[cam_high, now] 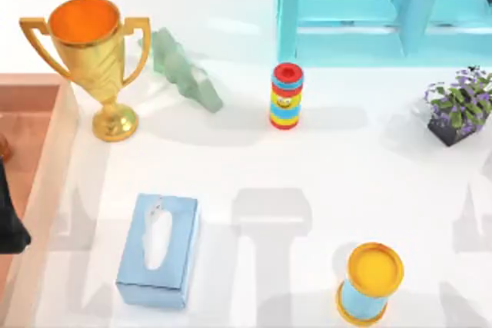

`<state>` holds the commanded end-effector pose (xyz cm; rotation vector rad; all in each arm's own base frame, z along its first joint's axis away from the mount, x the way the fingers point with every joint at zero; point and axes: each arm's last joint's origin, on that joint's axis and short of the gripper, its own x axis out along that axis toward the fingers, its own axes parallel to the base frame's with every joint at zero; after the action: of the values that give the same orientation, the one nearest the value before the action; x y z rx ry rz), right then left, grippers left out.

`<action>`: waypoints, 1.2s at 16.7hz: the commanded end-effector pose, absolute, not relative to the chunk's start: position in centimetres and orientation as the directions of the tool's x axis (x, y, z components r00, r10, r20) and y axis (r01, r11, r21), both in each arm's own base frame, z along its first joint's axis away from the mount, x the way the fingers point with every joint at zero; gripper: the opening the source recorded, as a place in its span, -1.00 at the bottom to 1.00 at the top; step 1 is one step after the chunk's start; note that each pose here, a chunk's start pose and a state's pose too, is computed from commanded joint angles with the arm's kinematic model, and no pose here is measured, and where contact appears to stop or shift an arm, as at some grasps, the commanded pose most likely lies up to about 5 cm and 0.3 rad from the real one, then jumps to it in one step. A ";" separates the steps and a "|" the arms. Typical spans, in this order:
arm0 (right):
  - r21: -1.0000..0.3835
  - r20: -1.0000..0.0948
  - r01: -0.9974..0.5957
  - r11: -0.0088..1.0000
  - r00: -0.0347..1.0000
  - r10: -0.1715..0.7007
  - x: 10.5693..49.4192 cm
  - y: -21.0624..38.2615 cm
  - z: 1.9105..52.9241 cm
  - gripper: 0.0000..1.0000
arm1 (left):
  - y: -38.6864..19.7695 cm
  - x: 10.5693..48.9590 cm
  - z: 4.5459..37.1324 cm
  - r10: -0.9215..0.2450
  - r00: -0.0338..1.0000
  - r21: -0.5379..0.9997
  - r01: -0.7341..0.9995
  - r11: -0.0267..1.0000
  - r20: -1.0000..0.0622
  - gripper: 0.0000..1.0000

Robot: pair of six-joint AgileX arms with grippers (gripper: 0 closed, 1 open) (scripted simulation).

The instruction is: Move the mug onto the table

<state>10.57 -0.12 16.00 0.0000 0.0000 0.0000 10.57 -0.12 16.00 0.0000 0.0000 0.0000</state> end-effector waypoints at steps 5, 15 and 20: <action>0.000 0.000 0.000 1.000 1.000 0.000 10.6 -0.1 16.0 1.00 | 0.0 10.6 17.0 0.013 0.998 0.016 -0.012 1.000 -0.065 1.00; 0.000 0.000 0.000 1.000 1.000 0.000 10.6 -0.1 16.0 1.00 | 2.5 16.7 24.7 0.095 0.656 0.106 -0.023 0.994 -0.749 1.00; 0.000 0.000 0.000 1.000 1.000 0.000 10.6 -0.1 16.0 1.00 | 5.3 22.7 25.5 0.061 0.276 0.066 0.009 0.998 -0.959 1.00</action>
<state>10.57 -0.12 16.00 0.0000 0.0000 0.0000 22.72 5.27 25.49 0.0627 1.2913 0.0352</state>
